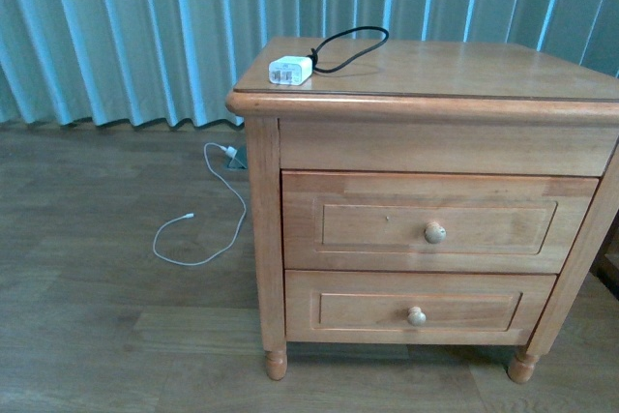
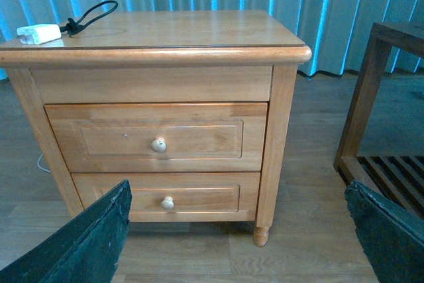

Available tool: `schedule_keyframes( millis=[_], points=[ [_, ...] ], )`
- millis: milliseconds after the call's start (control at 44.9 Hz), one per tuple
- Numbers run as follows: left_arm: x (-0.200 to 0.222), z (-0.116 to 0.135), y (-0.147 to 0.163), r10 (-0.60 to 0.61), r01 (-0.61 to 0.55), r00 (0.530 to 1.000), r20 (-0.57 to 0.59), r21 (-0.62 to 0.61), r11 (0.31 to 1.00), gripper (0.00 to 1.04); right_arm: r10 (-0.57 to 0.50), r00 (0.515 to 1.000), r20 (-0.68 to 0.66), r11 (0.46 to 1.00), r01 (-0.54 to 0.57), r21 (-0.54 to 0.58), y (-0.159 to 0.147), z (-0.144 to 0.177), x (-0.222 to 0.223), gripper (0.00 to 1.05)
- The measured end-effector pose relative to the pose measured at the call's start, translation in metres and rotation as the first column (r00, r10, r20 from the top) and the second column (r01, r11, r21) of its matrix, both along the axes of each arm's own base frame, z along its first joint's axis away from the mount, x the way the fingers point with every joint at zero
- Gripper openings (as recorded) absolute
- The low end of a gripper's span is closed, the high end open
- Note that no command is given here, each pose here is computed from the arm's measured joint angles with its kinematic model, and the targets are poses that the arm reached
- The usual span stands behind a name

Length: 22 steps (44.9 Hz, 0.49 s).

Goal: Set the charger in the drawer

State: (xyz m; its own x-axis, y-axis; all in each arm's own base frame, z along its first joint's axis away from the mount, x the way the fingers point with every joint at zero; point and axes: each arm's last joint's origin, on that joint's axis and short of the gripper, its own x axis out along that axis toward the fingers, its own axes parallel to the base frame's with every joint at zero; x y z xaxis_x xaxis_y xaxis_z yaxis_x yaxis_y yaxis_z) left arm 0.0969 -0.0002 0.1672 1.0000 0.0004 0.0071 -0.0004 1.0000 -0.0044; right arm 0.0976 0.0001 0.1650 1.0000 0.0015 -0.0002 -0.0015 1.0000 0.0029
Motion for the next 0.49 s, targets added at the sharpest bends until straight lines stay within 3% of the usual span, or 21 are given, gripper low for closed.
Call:
schedule_keyframes(
  millis=[490],
  points=[
    [0.0, 0.0, 0.0, 0.0, 0.0, 1.0, 0.0, 0.0, 1.0, 0.99, 0.0, 1.0, 0.0, 1.0, 0.0, 0.0, 0.0, 0.0, 0.0, 0.96]
  ],
)
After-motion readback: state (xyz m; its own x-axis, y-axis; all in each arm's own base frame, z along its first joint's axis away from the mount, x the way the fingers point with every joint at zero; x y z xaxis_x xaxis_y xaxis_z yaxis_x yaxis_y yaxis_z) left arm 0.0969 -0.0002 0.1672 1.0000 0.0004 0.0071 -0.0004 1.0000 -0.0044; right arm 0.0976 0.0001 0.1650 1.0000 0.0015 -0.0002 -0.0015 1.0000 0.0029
